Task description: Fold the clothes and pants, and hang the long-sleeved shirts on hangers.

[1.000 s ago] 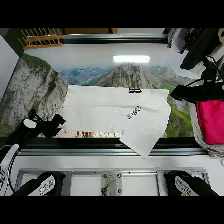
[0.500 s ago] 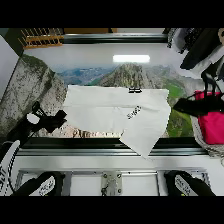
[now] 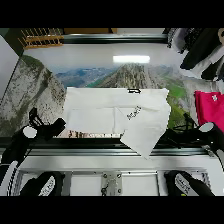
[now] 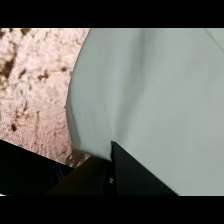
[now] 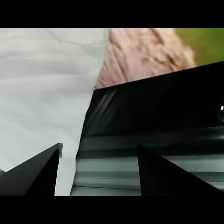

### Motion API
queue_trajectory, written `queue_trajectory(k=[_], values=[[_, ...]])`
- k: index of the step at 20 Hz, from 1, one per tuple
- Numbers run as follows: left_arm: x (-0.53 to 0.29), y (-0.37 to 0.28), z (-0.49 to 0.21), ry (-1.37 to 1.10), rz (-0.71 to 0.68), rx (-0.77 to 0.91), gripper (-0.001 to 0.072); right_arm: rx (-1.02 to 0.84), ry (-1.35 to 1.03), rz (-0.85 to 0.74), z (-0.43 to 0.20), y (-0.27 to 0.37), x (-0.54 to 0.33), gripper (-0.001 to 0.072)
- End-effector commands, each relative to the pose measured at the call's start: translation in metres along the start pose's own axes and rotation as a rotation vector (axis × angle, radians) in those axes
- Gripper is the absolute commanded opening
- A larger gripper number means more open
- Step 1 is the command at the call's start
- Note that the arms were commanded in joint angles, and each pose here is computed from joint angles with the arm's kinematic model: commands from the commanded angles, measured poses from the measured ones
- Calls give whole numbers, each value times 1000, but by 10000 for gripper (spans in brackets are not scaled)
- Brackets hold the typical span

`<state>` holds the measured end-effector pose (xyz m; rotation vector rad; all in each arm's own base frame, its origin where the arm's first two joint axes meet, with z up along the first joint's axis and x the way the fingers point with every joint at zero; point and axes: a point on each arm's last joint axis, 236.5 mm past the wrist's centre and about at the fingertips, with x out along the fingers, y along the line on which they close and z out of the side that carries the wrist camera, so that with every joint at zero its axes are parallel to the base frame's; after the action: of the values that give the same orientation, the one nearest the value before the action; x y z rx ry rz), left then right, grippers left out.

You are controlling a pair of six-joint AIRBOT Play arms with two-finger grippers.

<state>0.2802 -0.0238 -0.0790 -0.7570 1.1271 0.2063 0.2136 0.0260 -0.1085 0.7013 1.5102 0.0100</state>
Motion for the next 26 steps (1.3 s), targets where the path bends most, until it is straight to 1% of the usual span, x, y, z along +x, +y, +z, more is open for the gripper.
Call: queue_trajectory(k=[1,5,8,9,10,11,12,14,16,17,19,22,26], values=[[-4,-2,3,-29,-10,8,7,-16,15,39,-8,12,25,511],[-4,-2,4,-32,-11,7,7,-38,12,82,-7,39,42,510],[-4,-2,4,-32,-11,7,7,-109,27,76,-14,50,50,507],[-4,-2,4,-32,-11,7,8,-138,26,78,-14,52,50,368],[-4,-2,4,-32,-10,8,8,-150,17,75,-12,52,48,126],[-4,-1,4,-32,-9,7,7,-167,3,63,-8,51,44,33],[-5,1,4,-24,-5,-3,7,-193,-6,47,-4,50,38,15],[-12,13,3,15,34,-15,7,-252,0,-1,-3,43,16,15],[-24,31,-10,101,94,32,7,-314,24,-54,-12,33,-10,14],[-31,35,-21,143,101,67,7,-340,41,-82,-21,27,-22,14],[-44,35,-41,181,94,92,7,-377,46,-138,-37,18,-42,14],[-60,33,-59,178,71,116,6,-400,-26,-173,-39,18,-64,14],[-78,14,-36,106,42,147,6,-407,-100,-168,-13,37,-90,13]])
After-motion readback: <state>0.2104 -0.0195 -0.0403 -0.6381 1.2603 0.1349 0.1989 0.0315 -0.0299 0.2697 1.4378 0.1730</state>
